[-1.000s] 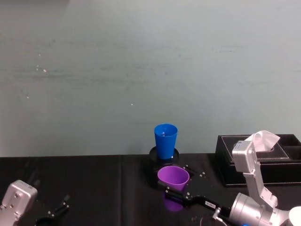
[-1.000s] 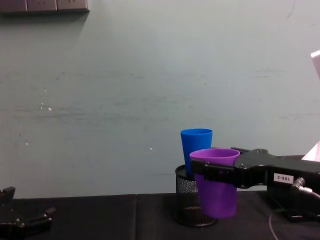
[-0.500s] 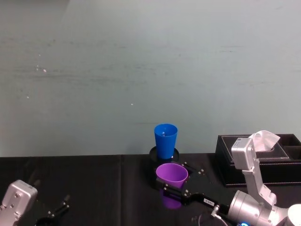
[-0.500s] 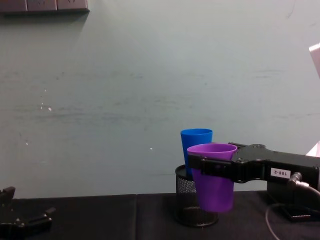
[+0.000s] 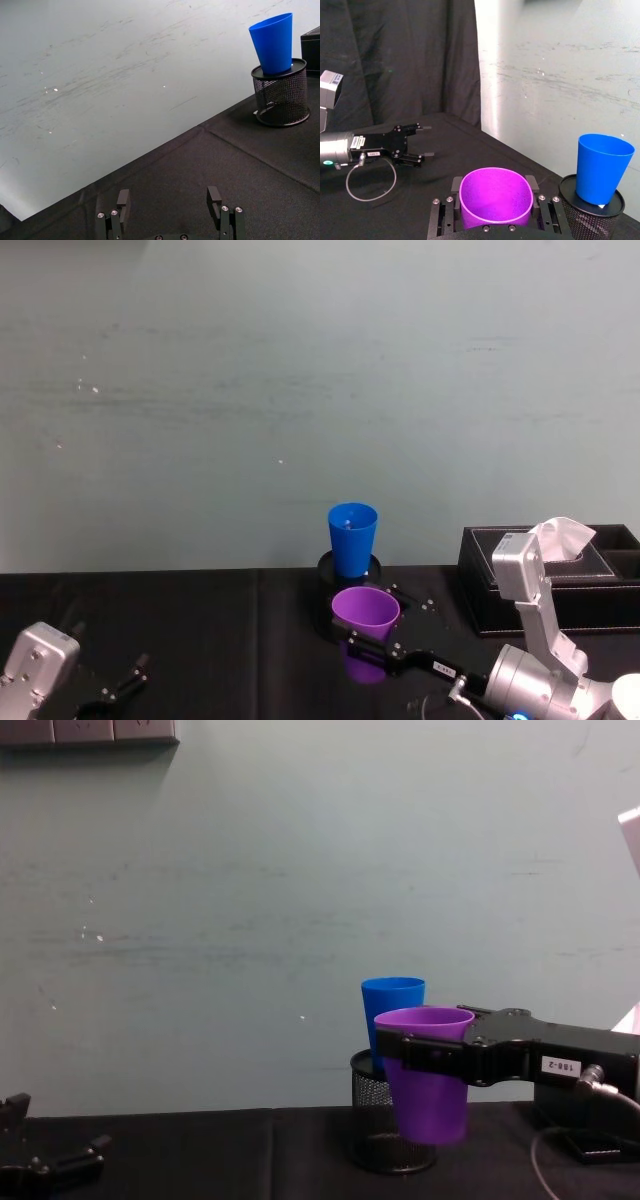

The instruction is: Pick up one cup with a gripper and tap it against the other cup.

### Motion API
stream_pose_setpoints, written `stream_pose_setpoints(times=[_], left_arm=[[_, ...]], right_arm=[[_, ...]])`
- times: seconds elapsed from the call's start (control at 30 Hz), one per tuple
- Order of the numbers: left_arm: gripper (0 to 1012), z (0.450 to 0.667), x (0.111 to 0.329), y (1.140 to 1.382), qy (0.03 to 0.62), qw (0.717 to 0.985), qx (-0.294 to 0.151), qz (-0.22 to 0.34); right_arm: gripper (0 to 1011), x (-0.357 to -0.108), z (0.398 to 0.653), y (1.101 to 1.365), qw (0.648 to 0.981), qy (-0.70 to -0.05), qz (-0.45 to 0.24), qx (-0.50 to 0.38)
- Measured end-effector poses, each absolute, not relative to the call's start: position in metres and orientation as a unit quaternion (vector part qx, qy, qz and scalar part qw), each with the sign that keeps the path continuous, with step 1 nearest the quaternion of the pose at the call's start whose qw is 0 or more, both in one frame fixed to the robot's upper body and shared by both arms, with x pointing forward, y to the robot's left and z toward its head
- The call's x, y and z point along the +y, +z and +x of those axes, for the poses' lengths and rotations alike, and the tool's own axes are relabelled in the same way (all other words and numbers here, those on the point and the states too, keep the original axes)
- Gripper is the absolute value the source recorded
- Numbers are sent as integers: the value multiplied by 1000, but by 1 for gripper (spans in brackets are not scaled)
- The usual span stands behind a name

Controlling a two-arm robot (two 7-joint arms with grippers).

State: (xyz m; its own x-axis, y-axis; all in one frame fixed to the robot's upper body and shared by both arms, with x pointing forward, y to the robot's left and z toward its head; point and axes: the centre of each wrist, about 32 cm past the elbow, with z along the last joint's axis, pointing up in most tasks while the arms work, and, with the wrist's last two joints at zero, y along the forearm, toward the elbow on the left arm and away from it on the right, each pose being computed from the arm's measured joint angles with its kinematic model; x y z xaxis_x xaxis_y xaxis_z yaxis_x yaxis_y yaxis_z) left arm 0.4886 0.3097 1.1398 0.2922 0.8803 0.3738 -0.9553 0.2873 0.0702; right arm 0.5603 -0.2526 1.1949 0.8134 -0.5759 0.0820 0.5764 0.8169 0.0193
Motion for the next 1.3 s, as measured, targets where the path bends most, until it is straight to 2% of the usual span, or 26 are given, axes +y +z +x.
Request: stream_pose_setpoints(times=[1.3], left_arm=[[1000,489,310,1140,580,791,-132,141]], right_arm=[[755,-253,560,1195,952,-302,-3,-42]])
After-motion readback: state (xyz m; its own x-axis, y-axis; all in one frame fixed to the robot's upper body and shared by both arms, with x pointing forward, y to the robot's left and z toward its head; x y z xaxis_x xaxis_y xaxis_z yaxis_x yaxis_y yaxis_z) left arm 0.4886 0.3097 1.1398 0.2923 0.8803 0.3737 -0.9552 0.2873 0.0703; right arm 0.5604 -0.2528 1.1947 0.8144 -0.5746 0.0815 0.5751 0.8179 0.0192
